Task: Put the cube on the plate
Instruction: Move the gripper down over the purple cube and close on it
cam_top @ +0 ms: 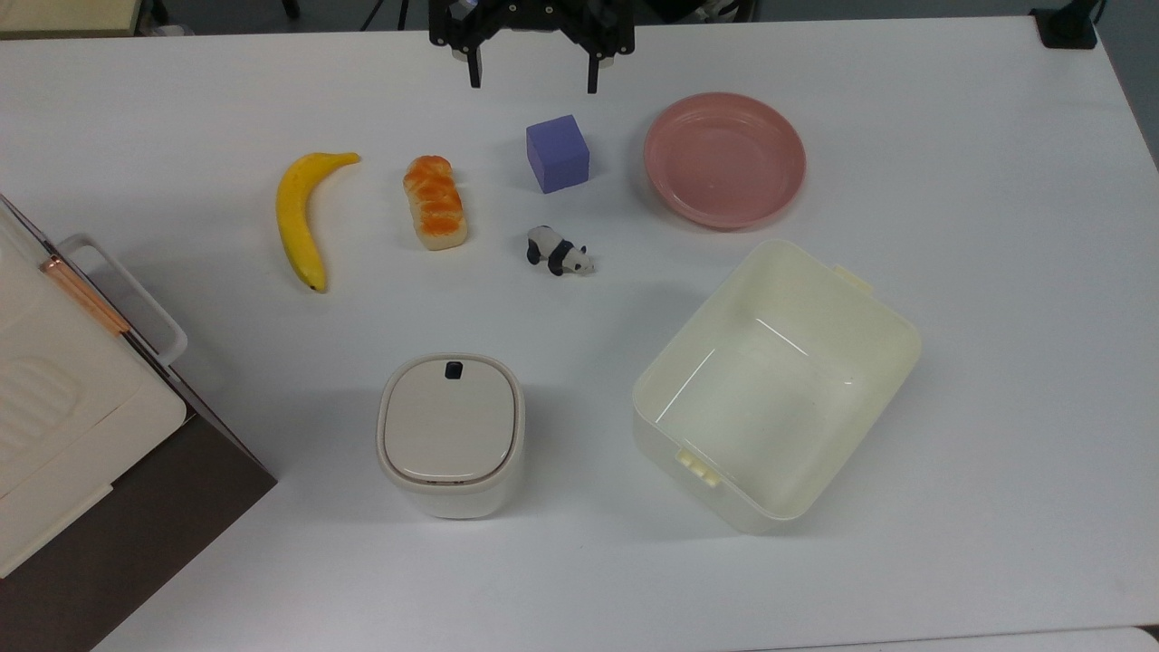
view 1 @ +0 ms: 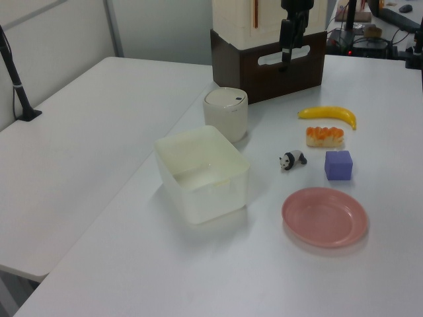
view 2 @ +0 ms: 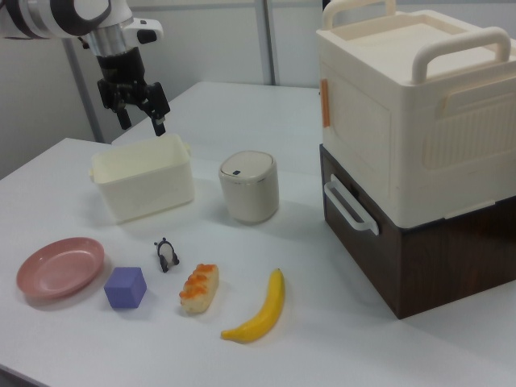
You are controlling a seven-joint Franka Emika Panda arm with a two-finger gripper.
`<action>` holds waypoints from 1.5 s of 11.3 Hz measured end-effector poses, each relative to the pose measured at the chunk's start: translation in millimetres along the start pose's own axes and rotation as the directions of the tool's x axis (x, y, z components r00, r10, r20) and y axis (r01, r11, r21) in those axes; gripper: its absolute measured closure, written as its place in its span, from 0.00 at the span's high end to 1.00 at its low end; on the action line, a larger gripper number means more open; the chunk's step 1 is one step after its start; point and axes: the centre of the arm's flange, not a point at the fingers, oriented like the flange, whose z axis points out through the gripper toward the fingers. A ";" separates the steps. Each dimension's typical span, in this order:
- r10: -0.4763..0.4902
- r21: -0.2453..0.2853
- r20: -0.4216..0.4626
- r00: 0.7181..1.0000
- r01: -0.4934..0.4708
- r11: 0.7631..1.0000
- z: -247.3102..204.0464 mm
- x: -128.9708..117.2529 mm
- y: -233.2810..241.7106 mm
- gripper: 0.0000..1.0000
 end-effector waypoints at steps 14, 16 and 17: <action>-0.244 0.068 0.188 0.952 0.235 0.970 83.2 -36.0 35.8 1.00; -0.286 0.083 0.255 0.924 0.274 0.958 115.0 -49.5 19.3 1.00; -0.307 0.089 0.286 0.908 0.294 0.952 132.2 -57.2 8.3 1.00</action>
